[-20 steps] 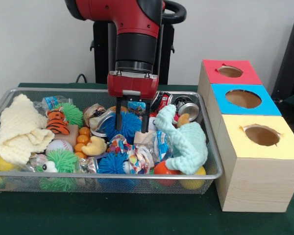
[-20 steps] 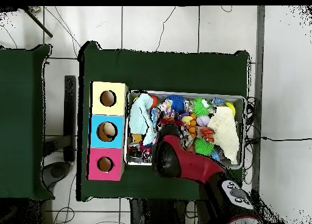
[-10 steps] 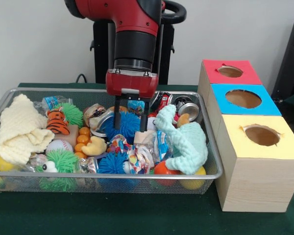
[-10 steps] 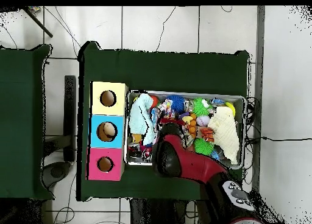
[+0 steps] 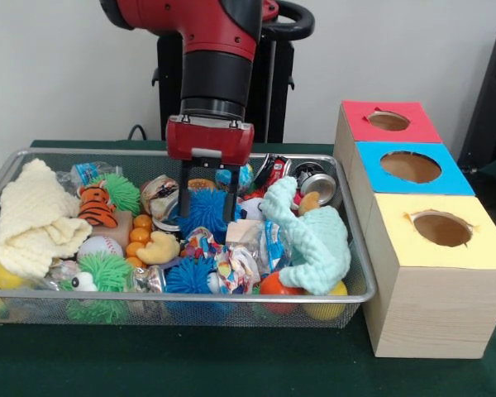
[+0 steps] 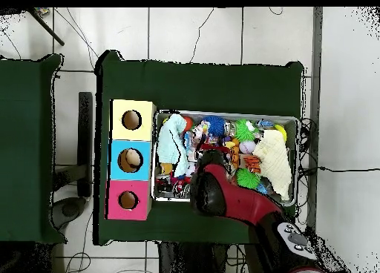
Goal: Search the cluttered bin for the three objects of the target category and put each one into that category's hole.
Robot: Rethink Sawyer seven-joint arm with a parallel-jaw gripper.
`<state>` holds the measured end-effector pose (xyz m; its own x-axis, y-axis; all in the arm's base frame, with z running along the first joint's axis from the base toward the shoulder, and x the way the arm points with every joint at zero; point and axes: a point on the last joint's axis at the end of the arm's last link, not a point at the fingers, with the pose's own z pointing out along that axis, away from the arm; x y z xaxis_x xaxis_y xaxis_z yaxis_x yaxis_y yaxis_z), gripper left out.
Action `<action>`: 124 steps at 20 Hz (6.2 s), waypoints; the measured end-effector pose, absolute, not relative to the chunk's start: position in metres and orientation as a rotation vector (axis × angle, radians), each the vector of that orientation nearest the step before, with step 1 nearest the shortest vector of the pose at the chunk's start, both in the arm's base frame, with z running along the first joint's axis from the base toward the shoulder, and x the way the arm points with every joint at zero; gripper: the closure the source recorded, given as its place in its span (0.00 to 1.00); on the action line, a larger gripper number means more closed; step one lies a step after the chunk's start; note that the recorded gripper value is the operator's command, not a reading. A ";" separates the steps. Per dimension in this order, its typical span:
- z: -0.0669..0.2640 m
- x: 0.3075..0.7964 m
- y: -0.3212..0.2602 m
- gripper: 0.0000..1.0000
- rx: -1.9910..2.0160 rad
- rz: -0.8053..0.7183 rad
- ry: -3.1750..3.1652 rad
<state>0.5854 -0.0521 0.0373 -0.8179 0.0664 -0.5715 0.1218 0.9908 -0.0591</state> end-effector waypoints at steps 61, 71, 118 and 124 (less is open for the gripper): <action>0.006 0.580 -0.037 0.00 0.165 -0.039 2.562; -0.011 0.574 -0.018 0.00 0.143 -0.029 2.539; -0.023 0.568 -0.046 1.00 0.215 -0.058 2.554; 0.014 0.569 -0.033 1.00 0.149 -0.094 2.550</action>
